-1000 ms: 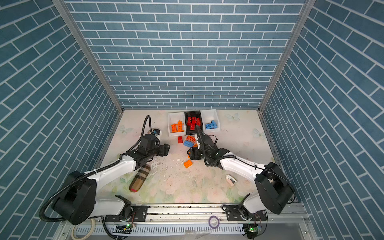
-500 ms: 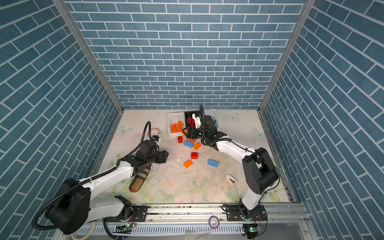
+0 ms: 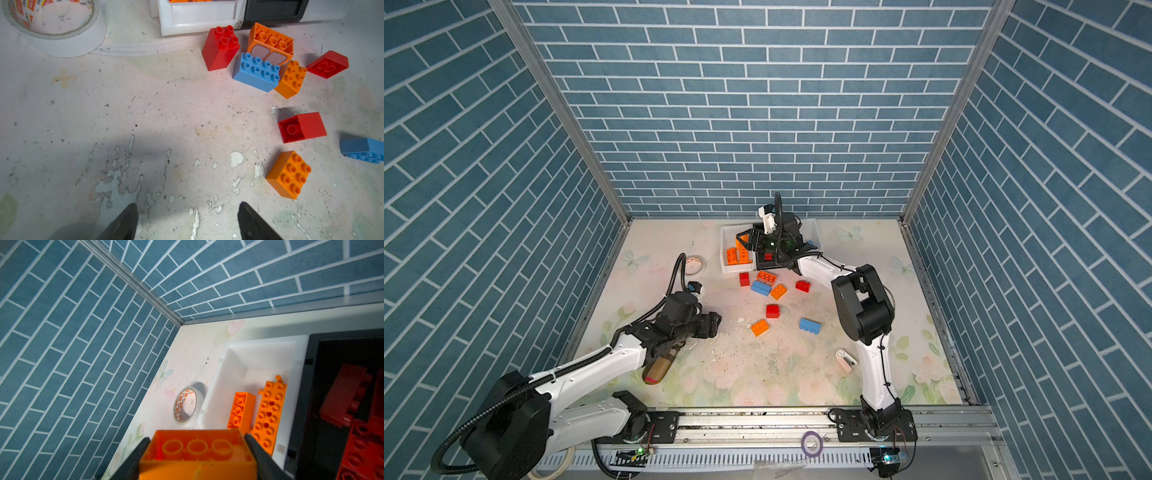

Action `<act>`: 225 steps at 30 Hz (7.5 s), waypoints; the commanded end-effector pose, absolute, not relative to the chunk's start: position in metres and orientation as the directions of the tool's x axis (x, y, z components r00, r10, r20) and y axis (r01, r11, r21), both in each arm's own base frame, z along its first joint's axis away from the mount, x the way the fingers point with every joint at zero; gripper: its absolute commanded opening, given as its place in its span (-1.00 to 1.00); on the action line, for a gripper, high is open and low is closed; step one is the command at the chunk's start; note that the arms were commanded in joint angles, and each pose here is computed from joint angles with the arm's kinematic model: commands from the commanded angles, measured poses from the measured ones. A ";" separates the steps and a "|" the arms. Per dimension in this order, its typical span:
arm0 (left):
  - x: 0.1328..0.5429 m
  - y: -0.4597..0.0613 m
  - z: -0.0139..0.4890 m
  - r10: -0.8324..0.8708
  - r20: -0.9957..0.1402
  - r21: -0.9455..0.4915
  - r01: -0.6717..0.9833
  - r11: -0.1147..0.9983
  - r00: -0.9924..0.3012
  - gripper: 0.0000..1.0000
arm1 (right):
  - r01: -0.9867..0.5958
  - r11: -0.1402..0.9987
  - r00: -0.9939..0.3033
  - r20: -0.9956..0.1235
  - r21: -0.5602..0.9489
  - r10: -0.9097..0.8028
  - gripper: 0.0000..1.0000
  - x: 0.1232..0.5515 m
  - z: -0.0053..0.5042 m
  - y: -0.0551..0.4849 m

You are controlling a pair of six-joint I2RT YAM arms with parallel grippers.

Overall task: Sort the legos into containers by color
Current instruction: Place the lego in the container, then pick up the lego from the top-center of the table, then place the lego in the container.

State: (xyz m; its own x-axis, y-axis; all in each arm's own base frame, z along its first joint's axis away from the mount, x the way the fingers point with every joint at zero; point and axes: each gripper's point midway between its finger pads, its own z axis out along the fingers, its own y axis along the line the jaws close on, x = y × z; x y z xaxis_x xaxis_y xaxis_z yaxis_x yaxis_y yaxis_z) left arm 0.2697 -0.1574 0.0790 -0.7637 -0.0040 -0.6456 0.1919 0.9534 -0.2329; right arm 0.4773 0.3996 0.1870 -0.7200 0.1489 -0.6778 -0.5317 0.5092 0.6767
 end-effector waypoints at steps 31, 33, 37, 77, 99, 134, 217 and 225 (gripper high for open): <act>0.259 -0.184 0.069 -0.040 -0.618 -0.310 0.197 0.930 -0.785 0.56 | -0.557 0.591 -0.672 -0.735 0.583 0.092 0.65 0.548 0.186 0.425; 0.263 -0.188 0.072 -0.044 -0.624 -0.319 0.203 0.926 -0.780 0.56 | -0.567 0.589 -0.661 -0.745 0.576 0.091 0.65 0.545 0.196 0.423; 0.277 -0.197 0.074 -0.044 -0.635 -0.311 0.204 0.928 -0.771 0.56 | -0.591 0.583 -0.640 -0.764 0.558 0.083 0.64 0.528 0.213 0.416; 0.449 -0.240 0.061 0.038 -0.689 -0.074 0.122 0.990 -0.724 0.24 | -0.406 0.830 -0.659 -0.751 0.383 0.024 0.60 0.299 0.178 0.216; 0.455 -0.254 0.040 0.043 -0.649 -0.099 0.141 0.985 -0.760 -0.25 | -0.367 0.858 -0.678 -0.735 0.359 0.017 0.60 0.286 0.159 0.199; 0.474 -0.328 0.176 -0.037 -0.797 -0.313 0.360 0.879 -0.603 -0.39 | 0.043 0.876 -0.788 -0.522 0.481 0.326 0.80 0.247 0.087 0.150; 0.415 -0.282 0.114 -0.021 -0.754 -0.295 0.309 0.904 -0.657 0.14 | 0.211 0.964 -0.833 -0.488 0.159 0.263 0.52 0.255 0.036 0.181; 0.409 -0.286 0.115 -0.012 -0.754 -0.296 0.324 0.899 -0.657 0.16 | 0.200 0.975 -0.847 -0.483 0.100 0.223 0.41 0.260 0.035 0.182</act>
State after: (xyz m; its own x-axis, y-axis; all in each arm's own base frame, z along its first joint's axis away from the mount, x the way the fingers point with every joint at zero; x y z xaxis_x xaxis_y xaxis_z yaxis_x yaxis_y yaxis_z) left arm 0.4110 -0.2842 0.1012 -0.6789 0.0075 -0.7342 0.3194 0.9034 -0.2861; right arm 0.2593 0.1873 0.0333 -0.8527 0.2170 -0.4752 0.1742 0.9757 0.1328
